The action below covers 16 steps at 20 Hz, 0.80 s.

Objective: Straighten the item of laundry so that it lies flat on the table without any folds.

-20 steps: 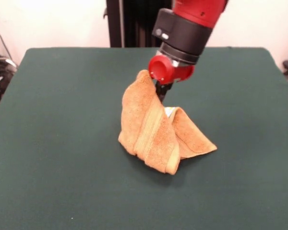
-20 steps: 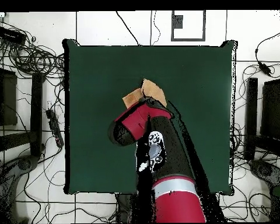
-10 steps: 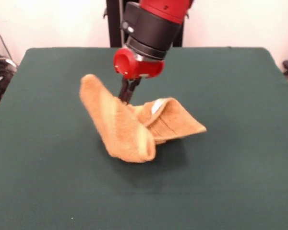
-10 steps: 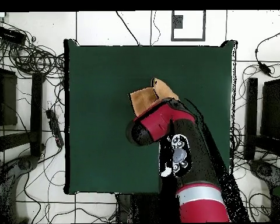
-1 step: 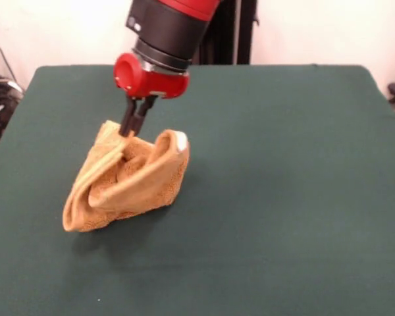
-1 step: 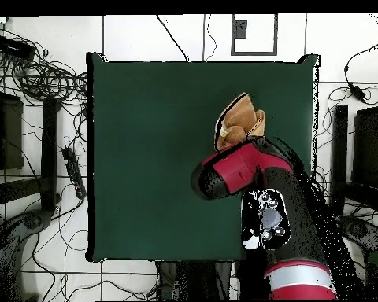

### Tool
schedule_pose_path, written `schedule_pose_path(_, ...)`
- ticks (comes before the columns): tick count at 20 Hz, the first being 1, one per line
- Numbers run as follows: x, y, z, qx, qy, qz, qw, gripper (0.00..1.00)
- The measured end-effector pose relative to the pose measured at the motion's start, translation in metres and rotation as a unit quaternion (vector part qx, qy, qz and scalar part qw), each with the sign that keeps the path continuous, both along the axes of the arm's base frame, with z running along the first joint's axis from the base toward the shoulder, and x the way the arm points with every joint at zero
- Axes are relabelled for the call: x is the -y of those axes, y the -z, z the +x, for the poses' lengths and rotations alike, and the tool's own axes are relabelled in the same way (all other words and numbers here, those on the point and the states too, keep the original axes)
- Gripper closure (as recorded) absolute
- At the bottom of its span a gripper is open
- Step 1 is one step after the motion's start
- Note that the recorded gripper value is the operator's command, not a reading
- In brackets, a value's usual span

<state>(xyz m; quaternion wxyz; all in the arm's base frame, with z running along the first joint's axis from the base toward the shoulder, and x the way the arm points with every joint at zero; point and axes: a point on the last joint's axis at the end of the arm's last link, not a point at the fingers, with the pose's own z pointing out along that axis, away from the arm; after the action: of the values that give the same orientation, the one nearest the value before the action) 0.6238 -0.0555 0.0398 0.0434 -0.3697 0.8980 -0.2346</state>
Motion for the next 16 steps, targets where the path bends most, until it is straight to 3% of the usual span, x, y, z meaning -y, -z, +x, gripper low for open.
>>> schedule_pose_path(7, 0.026, 0.001, -0.005, -0.002, 0.017, -0.002, 0.9998, 1.0)
schedule_pose_path(16, 0.026, 0.001, -0.007, -0.003, 0.018, -0.001, 0.9998, 1.0)
